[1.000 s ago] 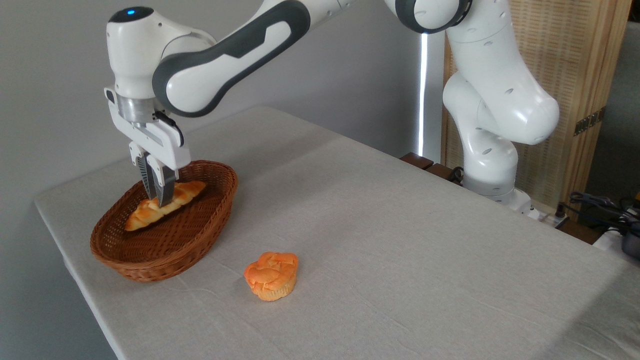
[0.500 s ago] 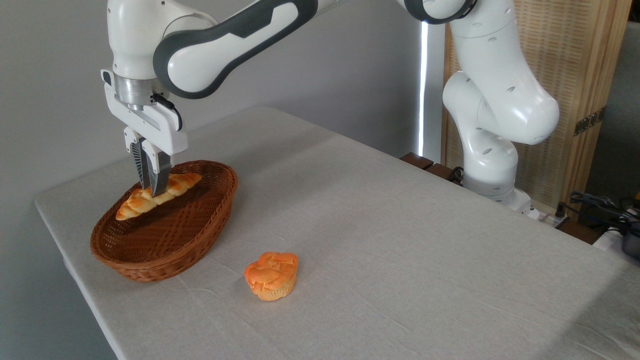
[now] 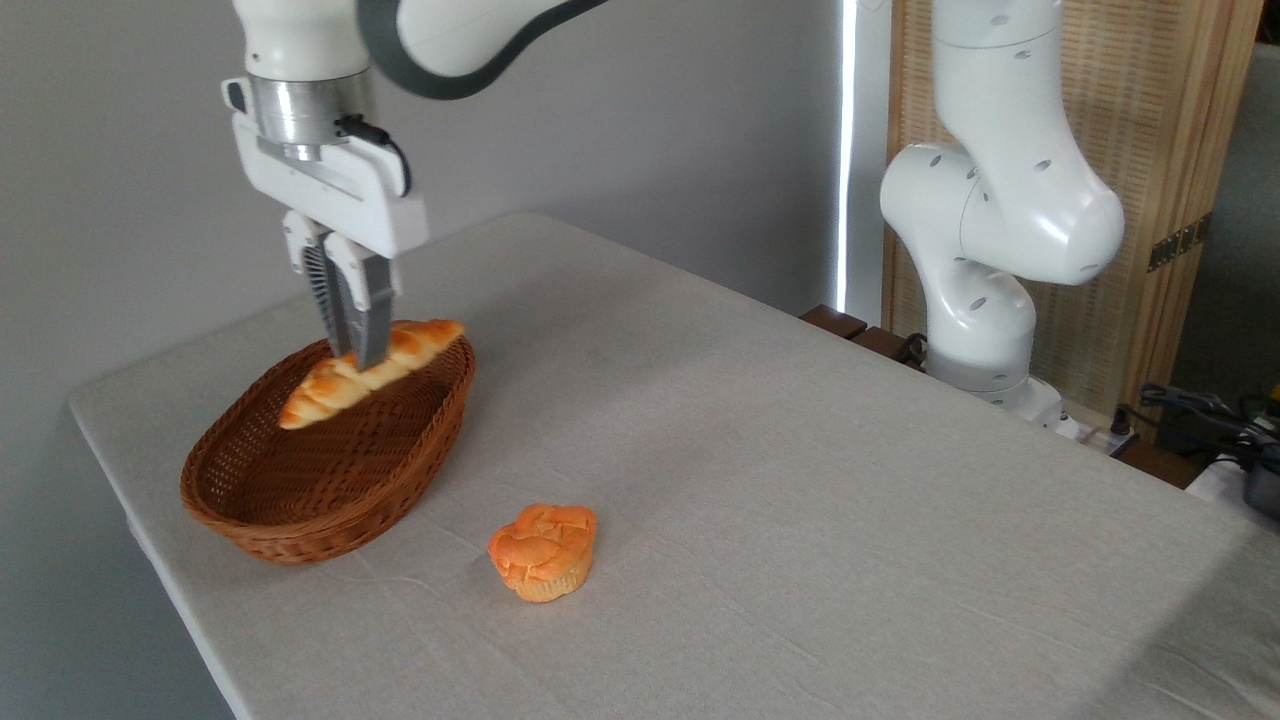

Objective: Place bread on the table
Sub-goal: 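Carry the bread roll beside the orange bun and lower it onto the table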

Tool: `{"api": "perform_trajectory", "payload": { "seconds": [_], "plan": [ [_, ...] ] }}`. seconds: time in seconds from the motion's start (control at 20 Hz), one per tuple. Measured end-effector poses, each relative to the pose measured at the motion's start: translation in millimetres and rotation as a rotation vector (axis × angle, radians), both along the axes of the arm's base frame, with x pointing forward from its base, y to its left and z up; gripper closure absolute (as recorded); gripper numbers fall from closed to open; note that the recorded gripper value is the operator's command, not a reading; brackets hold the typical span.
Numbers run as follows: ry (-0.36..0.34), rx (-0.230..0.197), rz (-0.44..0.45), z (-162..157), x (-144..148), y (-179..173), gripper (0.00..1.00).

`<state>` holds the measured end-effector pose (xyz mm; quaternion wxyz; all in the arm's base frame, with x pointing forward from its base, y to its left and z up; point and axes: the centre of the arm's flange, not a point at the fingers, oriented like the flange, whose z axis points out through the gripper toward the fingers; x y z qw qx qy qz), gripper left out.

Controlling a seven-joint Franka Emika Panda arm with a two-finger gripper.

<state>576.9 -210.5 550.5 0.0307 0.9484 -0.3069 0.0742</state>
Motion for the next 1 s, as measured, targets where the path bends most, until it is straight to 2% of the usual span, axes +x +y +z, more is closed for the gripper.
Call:
{"api": "perform_trajectory", "payload": {
  "seconds": [0.25,0.45,0.5,0.55,0.6,0.65,1.0],
  "plan": [
    [0.019,0.058,-0.052,-3.4,-29.6,76.1,0.73],
    [0.066,0.091,-0.119,-25.7,-57.1,126.8,0.69],
    [0.082,0.094,-0.136,-33.8,-61.9,136.0,0.56],
    [0.100,0.095,-0.152,-42.6,-65.5,144.8,0.23],
    [0.116,0.095,-0.167,-51.0,-68.0,153.2,0.03],
    [0.129,0.094,-0.175,-57.6,-69.6,159.3,0.00],
    [0.155,0.092,-0.186,-70.6,-73.7,165.0,0.00]
  ]
}}
